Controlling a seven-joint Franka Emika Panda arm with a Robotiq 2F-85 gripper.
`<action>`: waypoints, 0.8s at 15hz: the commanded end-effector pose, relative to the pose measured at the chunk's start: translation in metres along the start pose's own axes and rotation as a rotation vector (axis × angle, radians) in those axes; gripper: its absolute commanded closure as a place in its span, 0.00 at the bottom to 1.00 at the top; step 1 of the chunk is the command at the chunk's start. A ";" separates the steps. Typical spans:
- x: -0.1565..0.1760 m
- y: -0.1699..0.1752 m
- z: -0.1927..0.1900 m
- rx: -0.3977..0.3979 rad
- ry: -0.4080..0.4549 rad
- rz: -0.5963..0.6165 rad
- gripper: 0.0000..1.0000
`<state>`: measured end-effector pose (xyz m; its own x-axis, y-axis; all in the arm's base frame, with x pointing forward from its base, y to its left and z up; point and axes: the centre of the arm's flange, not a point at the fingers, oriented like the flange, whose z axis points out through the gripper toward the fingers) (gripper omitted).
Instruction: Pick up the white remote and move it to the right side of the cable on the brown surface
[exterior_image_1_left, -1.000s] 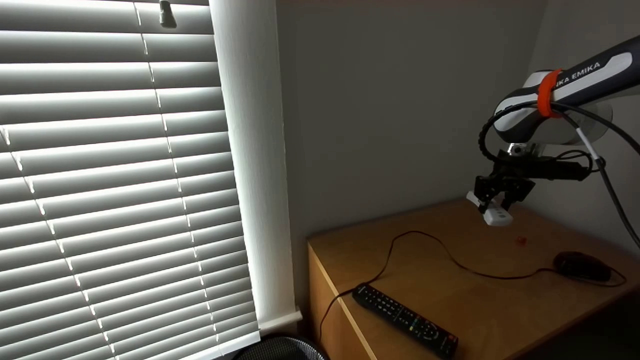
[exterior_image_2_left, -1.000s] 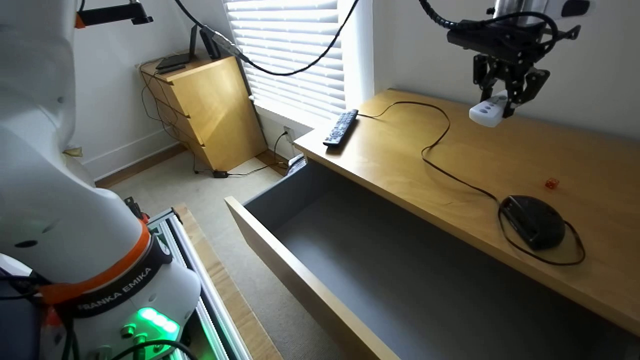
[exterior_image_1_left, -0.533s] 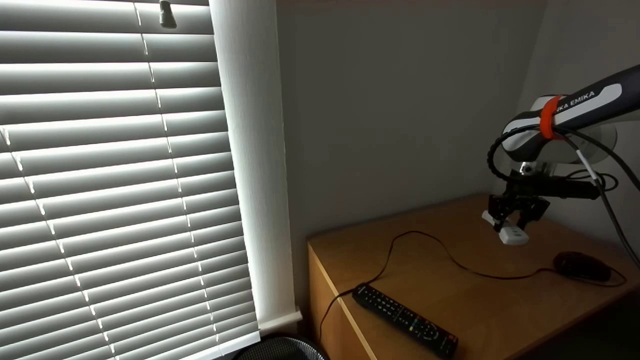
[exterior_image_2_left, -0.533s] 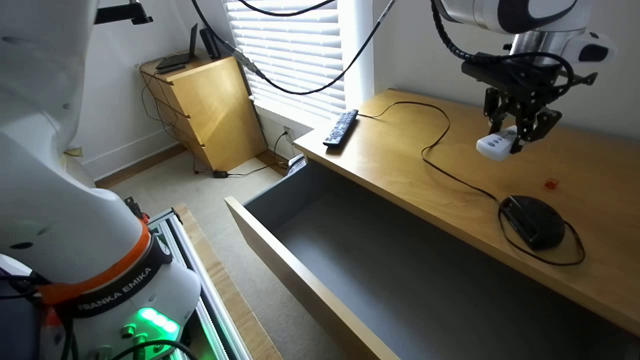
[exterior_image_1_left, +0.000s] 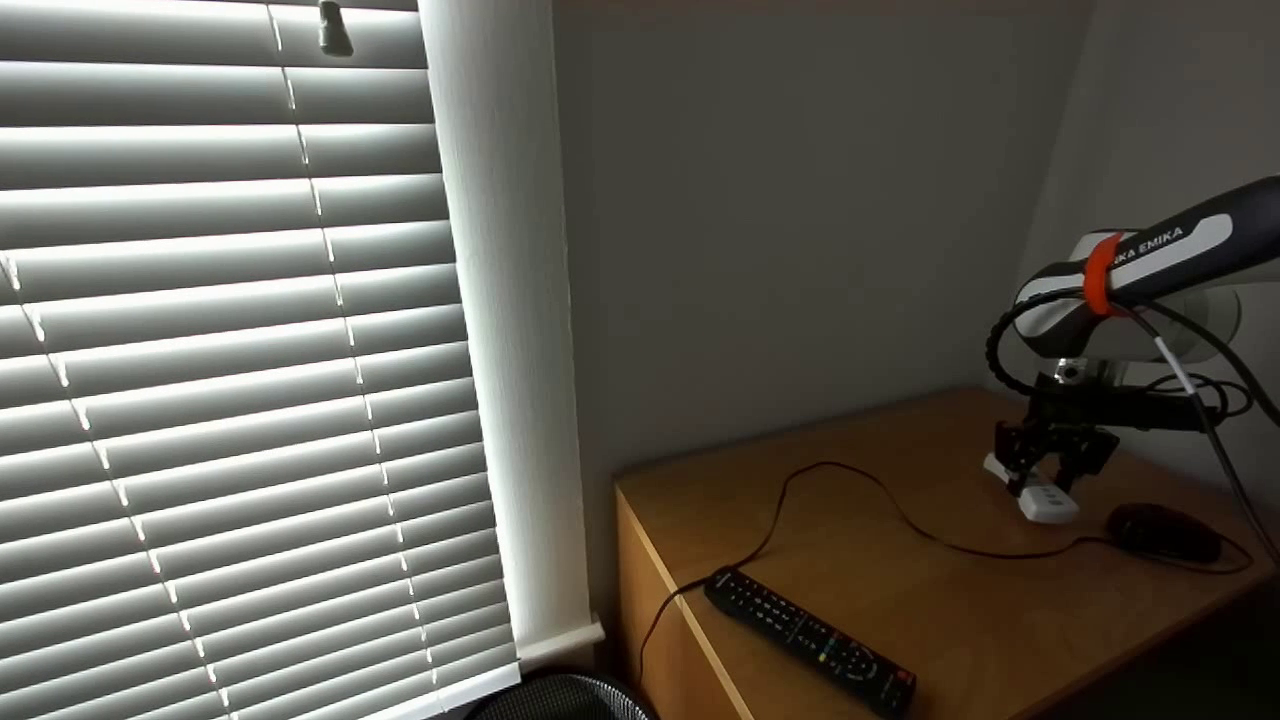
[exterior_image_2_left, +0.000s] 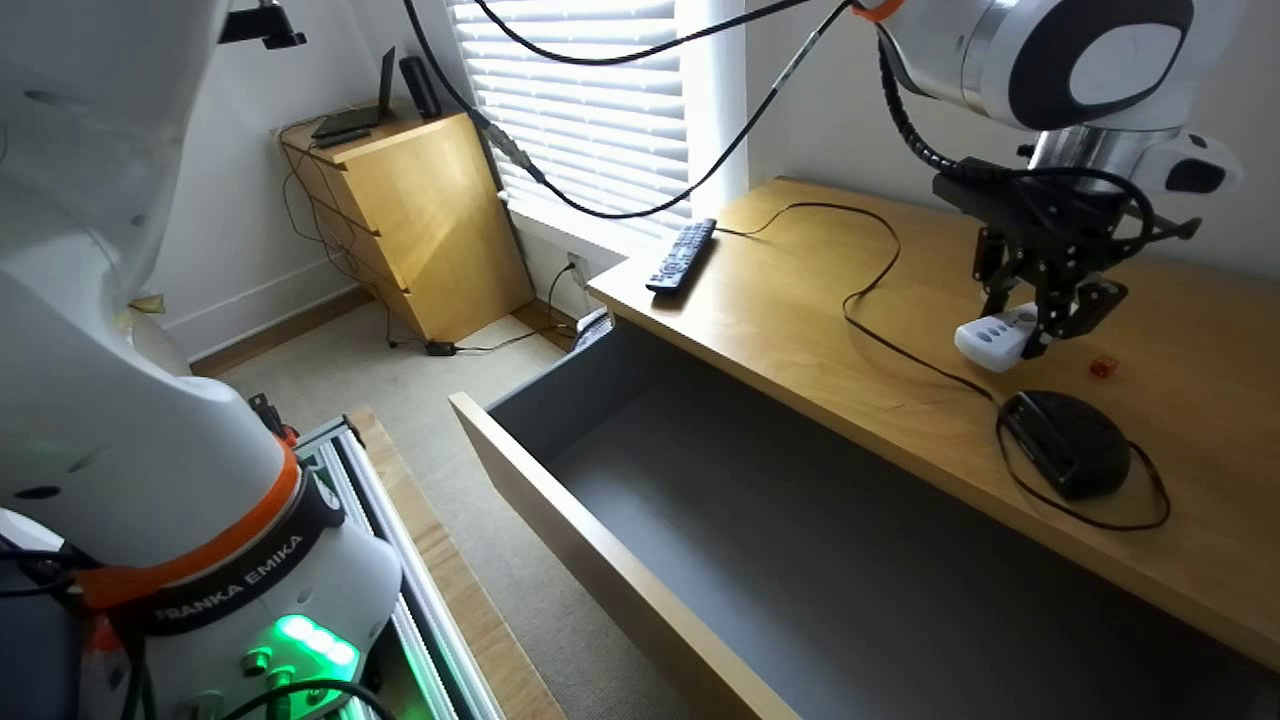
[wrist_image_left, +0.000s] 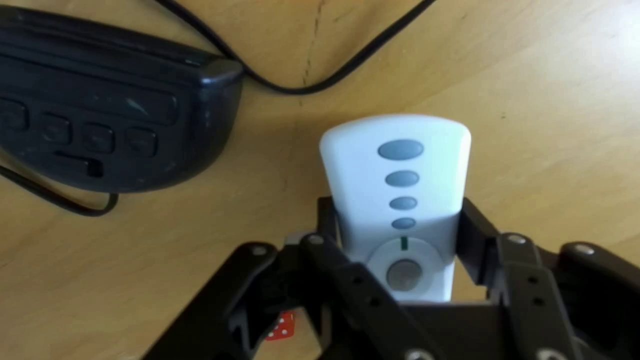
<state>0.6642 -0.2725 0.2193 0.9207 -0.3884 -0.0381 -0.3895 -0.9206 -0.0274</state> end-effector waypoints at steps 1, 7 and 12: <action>0.008 0.005 0.008 0.004 -0.020 0.024 0.67; 0.008 0.007 0.013 0.000 -0.030 0.028 0.67; 0.007 0.006 0.014 0.000 -0.041 0.028 0.20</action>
<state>0.6643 -0.2771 0.2082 0.9166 -0.3966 -0.0504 -0.3981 -0.9170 -0.0235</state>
